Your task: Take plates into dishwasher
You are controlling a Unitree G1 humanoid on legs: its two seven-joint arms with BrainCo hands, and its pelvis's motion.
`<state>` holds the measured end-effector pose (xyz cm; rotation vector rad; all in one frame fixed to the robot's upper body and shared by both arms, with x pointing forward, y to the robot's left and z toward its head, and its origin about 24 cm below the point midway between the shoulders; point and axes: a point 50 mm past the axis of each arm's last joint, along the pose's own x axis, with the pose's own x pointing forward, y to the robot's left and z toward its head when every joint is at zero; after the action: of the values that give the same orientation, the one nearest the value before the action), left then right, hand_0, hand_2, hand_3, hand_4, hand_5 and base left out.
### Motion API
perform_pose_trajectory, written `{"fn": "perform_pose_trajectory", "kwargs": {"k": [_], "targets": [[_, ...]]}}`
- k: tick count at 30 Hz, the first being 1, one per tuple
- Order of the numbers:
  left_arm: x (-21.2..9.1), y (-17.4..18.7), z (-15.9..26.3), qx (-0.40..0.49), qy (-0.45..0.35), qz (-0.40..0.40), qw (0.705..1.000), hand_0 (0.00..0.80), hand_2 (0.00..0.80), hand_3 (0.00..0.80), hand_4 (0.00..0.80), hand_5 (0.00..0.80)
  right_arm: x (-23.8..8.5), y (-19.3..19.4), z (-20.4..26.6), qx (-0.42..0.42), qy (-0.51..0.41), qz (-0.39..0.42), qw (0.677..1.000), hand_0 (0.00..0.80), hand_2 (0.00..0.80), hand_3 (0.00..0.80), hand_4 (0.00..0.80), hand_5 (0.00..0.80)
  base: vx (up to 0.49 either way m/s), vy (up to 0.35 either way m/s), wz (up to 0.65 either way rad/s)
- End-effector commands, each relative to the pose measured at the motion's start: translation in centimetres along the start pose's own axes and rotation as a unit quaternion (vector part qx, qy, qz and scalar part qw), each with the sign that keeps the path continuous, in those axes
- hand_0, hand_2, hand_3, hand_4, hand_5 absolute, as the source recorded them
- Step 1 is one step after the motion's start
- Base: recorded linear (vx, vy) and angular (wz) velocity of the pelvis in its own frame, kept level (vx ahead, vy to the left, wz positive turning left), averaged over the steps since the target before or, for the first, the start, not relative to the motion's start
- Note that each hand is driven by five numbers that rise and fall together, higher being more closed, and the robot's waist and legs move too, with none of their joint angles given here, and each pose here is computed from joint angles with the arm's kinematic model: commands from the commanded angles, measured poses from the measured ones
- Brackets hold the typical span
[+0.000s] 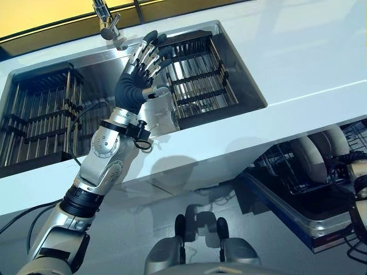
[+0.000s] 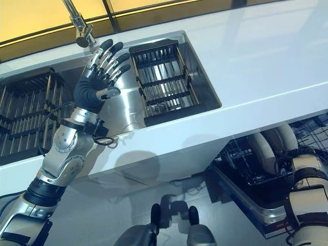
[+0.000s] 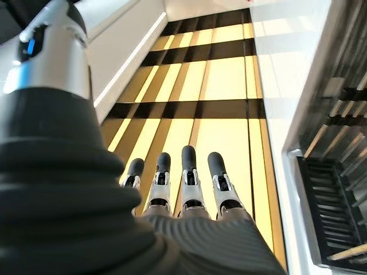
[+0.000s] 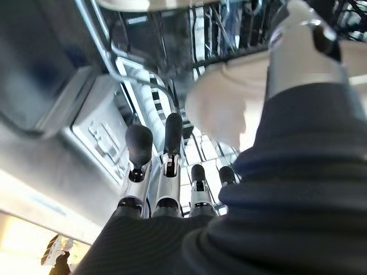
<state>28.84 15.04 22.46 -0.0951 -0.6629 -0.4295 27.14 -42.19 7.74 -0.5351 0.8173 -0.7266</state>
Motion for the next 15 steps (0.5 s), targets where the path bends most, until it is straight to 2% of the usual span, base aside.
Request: {"fn": "perform_pose_trajectory", "kwargs": {"k": [1,9,15], "targets": [[1.1,-0.9,1.9,-0.014,-0.060,-0.020,0.998,0.000,0.000,0.000,0.000,0.000,0.2,-2.5,-0.9,-0.056,-0.013,-0.037,0.998,0.000,0.000,0.000,0.000,0.000,0.084,0.059,0.01],[0.2,-1.1,0.8,-0.031,-0.041,-0.009,0.999,0.000,0.000,0.000,0.000,0.000,0.4,-3.5,-3.3,-0.138,0.012,-0.040,0.990,0.000,0.000,0.000,0.000,0.000,0.084,0.063,-0.01],[-0.3,-0.9,0.4,-0.039,-0.034,0.000,0.999,0.000,0.000,0.000,0.000,0.000,0.3,-4.6,-4.3,-0.167,0.026,-0.022,0.985,0.000,0.000,0.000,0.000,0.000,0.047,0.063,-0.13]]}}
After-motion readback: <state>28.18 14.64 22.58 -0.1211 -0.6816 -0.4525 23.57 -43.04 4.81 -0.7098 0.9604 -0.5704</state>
